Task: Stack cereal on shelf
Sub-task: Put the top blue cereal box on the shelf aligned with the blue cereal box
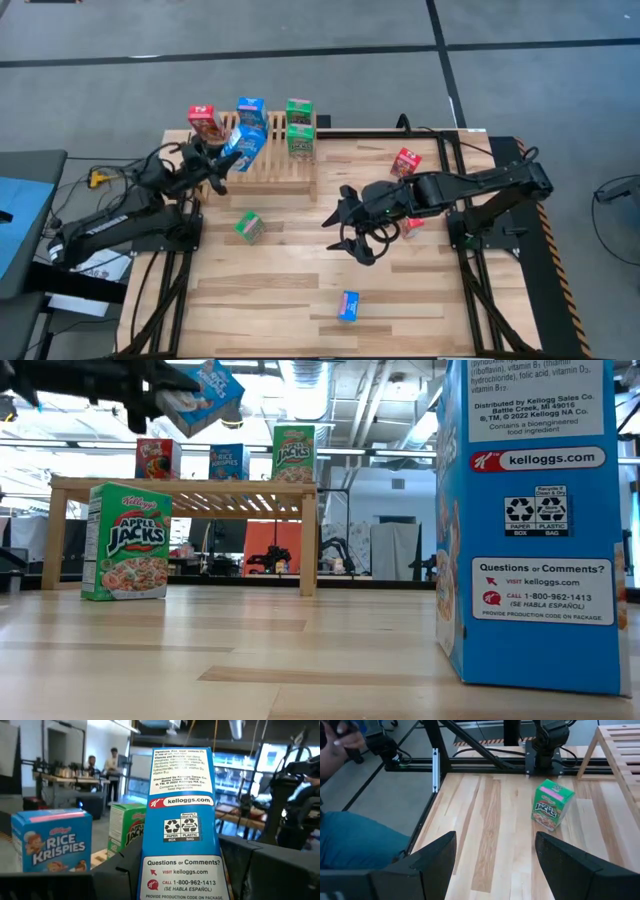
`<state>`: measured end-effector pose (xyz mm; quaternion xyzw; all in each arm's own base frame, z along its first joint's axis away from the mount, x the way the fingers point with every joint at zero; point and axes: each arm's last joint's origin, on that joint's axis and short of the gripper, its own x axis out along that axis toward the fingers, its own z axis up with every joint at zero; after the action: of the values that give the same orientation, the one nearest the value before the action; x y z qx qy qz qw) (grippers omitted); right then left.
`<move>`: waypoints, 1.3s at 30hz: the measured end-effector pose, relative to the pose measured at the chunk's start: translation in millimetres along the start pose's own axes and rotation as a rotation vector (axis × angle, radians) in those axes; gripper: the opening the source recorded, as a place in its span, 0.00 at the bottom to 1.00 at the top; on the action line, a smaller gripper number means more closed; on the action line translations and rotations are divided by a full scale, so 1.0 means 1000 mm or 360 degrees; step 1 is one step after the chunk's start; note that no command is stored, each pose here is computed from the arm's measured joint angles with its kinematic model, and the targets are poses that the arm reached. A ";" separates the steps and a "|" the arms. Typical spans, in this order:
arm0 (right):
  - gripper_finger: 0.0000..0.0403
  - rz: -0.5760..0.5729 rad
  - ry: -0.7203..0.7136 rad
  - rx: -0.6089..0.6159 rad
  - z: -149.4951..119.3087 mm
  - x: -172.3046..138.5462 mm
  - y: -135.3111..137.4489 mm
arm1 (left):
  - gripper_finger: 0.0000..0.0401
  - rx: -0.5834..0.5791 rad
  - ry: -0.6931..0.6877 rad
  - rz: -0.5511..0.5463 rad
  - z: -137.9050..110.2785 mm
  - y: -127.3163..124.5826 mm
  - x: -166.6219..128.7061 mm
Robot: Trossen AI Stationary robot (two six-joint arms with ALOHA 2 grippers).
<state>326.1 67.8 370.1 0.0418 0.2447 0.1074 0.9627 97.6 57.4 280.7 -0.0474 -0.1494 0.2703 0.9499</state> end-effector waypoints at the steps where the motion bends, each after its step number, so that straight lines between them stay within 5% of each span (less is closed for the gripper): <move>1: 0.74 0.0000 0.0000 0.0000 0.000 0.000 0.000 | 0.40 -0.0004 -0.0004 0.0008 -0.006 0.000 0.000; 12: 0.74 0.0000 0.0000 -0.0001 0.000 0.000 0.000 | 0.40 -0.0094 -0.0180 -0.0082 -0.047 -0.002 -0.010; 25: 0.74 -0.0118 -0.0430 -0.0383 0.028 -0.006 -0.022 | 0.40 -0.0120 -0.0220 -0.0231 -0.045 -0.008 -0.011; 39: 0.74 -0.0312 -0.0635 -0.0338 0.032 0.036 -0.075 | 0.40 -0.0274 -0.0318 -0.0515 -0.037 -0.019 -0.015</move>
<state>386.0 2.0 371.5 -0.0632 0.0399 0.0284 0.9968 105.8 32.9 245.2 -0.0768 -0.2712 0.1037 0.9538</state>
